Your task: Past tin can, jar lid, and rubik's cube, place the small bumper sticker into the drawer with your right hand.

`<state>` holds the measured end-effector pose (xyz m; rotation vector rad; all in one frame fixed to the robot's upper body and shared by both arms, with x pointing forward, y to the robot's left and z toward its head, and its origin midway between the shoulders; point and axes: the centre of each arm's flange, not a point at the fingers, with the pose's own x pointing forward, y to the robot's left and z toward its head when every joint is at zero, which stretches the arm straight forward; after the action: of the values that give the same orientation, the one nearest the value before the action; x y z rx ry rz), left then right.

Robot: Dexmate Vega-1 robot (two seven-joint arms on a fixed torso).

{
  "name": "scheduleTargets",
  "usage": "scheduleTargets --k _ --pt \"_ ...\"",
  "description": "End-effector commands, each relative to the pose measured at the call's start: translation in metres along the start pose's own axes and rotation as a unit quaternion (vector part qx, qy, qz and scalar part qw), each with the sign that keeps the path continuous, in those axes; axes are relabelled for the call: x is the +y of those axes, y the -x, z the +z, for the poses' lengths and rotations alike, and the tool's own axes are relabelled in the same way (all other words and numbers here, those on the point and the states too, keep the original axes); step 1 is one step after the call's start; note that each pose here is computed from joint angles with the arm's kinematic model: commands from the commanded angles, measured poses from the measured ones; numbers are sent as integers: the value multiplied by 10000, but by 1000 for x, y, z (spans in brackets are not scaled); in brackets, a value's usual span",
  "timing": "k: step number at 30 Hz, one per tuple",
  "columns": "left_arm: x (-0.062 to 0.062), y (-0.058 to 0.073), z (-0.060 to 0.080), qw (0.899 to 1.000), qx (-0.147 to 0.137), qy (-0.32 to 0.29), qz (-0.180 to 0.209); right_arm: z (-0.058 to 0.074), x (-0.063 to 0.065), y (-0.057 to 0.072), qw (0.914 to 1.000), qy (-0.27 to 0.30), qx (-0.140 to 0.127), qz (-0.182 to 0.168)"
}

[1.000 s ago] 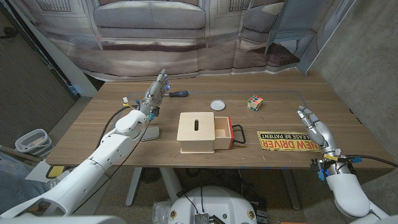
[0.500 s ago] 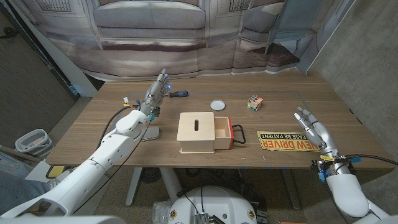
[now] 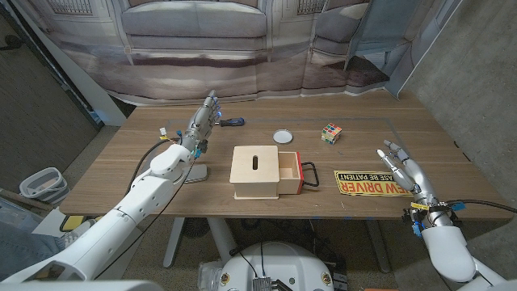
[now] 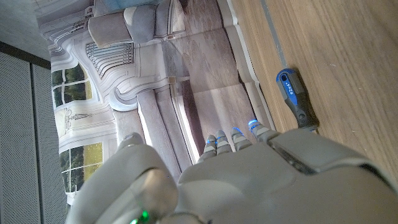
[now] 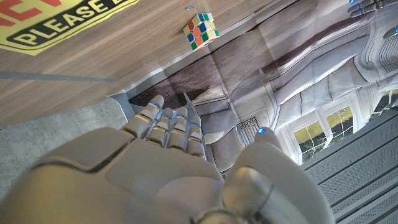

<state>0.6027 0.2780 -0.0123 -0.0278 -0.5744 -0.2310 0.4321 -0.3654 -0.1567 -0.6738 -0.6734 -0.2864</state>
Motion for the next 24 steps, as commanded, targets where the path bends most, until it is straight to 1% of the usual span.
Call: scheduleTargets --k 1,12,15,24 --pt "0 5 -3 10000 23 2 8 4 3 2 9990 437 1 24" --pt "-2 1 -8 10000 75 26 -46 11 6 6 9942 1078 12 20" --pt "-3 -1 -7 9999 84 -13 -85 12 7 6 9931 1173 18 25" --pt "-3 -2 -2 9999 27 -45 -86 13 10 6 9899 1417 29 55"
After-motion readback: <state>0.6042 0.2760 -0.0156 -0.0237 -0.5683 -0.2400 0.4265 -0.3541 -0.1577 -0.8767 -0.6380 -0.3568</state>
